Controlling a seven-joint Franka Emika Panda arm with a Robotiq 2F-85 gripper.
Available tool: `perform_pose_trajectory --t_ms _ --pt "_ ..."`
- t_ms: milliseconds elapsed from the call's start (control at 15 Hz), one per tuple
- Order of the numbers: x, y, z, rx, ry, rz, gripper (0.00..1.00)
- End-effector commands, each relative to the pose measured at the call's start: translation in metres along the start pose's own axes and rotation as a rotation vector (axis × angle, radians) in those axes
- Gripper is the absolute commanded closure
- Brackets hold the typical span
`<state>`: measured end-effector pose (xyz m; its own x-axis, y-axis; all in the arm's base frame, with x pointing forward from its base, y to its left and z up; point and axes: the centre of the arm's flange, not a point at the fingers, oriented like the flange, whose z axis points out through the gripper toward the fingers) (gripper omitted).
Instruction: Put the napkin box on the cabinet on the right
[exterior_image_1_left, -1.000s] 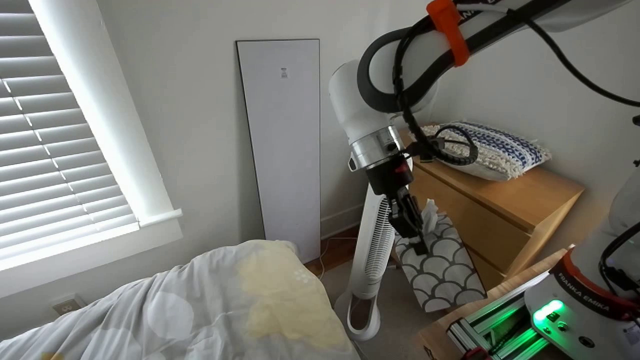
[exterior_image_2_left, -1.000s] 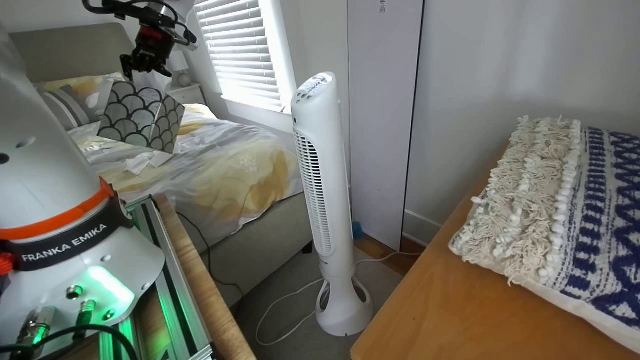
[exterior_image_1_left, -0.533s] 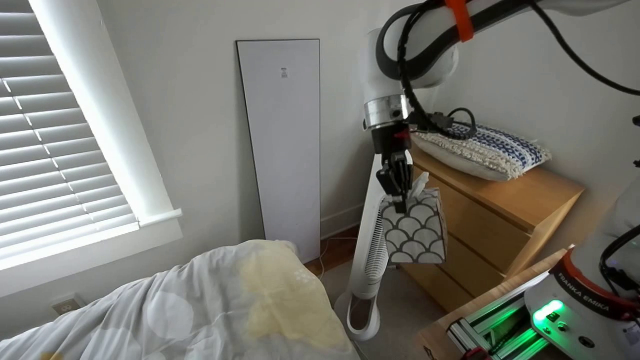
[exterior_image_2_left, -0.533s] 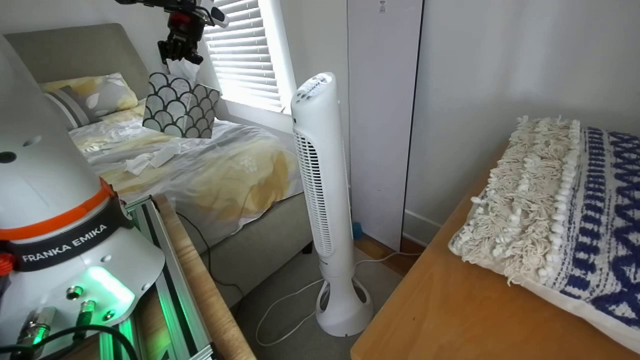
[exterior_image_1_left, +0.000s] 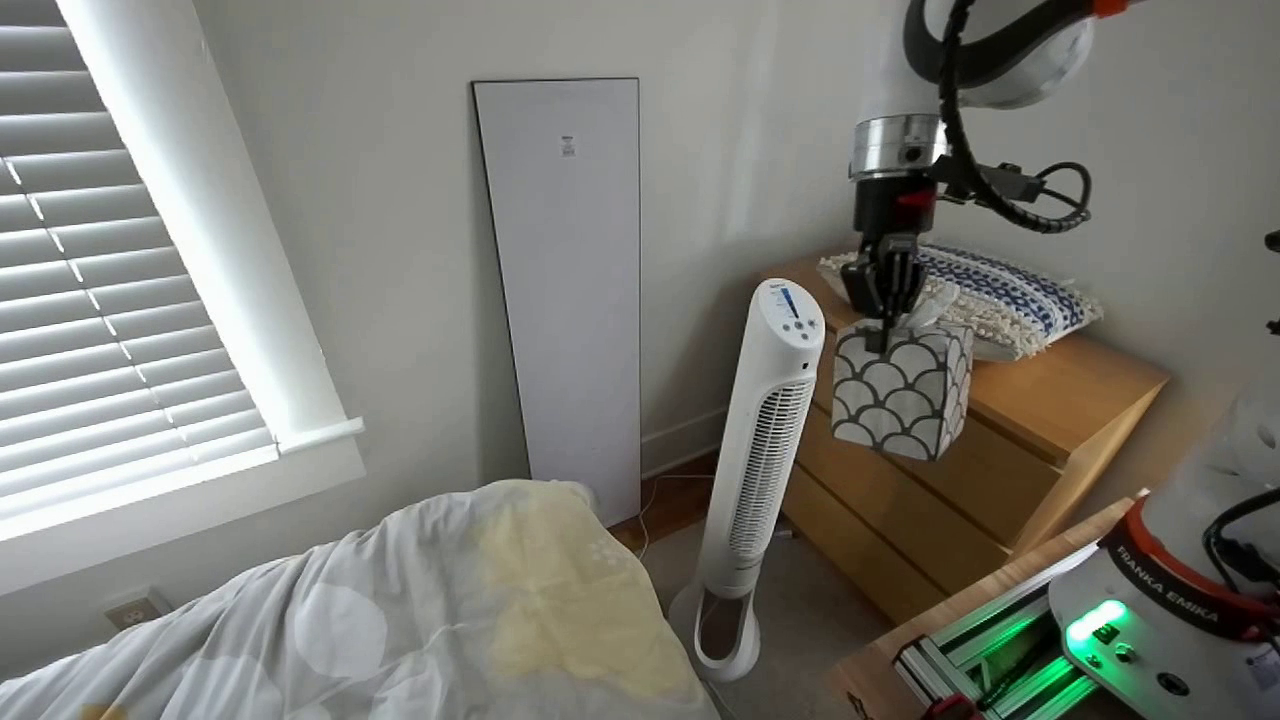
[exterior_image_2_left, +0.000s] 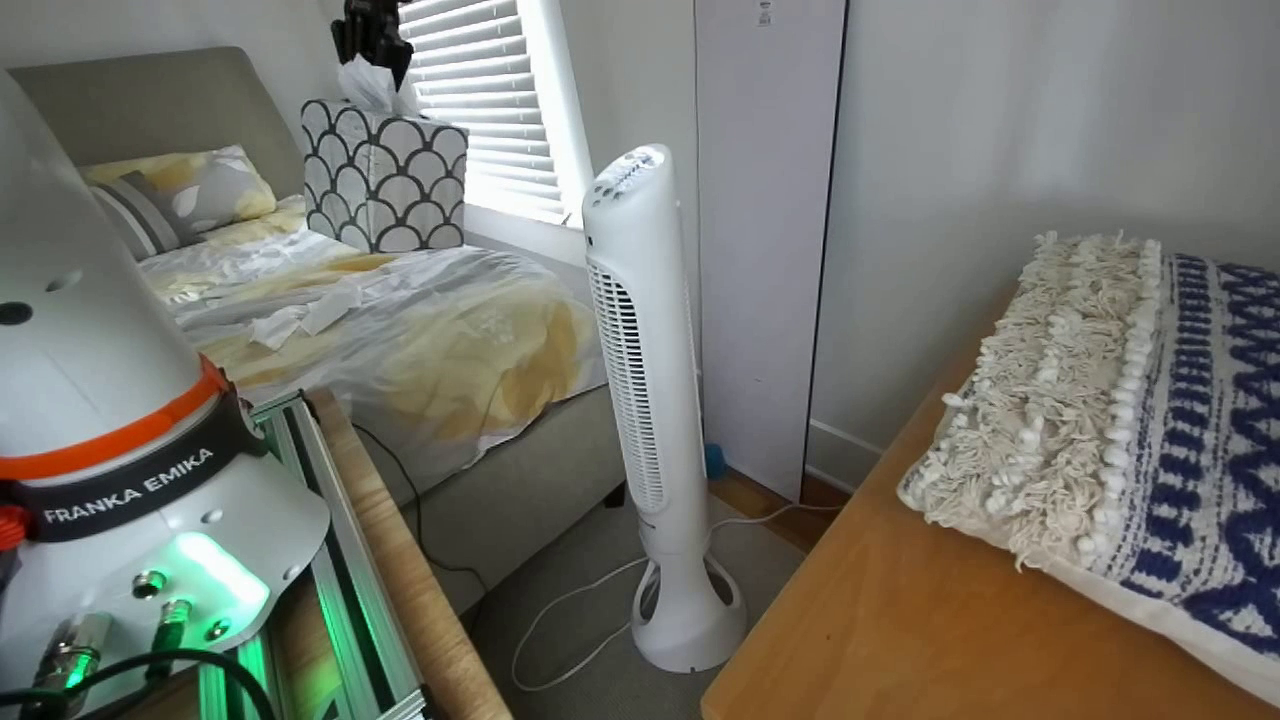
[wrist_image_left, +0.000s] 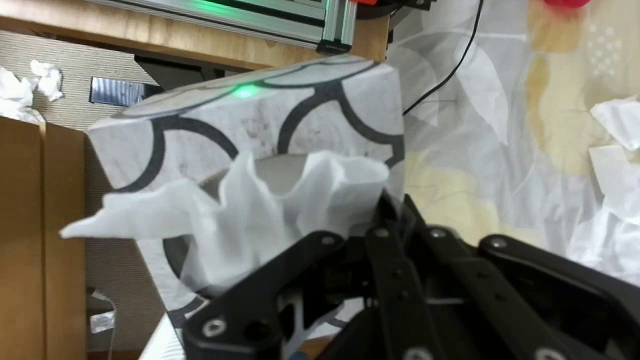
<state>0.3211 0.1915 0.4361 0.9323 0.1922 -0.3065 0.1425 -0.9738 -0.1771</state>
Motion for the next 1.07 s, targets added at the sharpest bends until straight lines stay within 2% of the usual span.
perform_pose_trajectory --t_ms 0,267,667,733,800,1000 --pt "-0.069 0.057 -0.011 -0.012 0.124 0.149 0.99" --pt "-0.102 0.13 -0.017 -0.003 0.202 0.332 0.99" --pt "-0.134 0.214 -0.028 0.001 0.332 0.618 0.99" --pt "-0.114 0.195 -0.038 0.013 0.292 0.53 0.99" --pt "-0.118 0.202 -0.04 0.018 0.302 0.545 0.96" --pt "-0.116 0.199 -0.038 0.012 0.295 0.532 0.96"
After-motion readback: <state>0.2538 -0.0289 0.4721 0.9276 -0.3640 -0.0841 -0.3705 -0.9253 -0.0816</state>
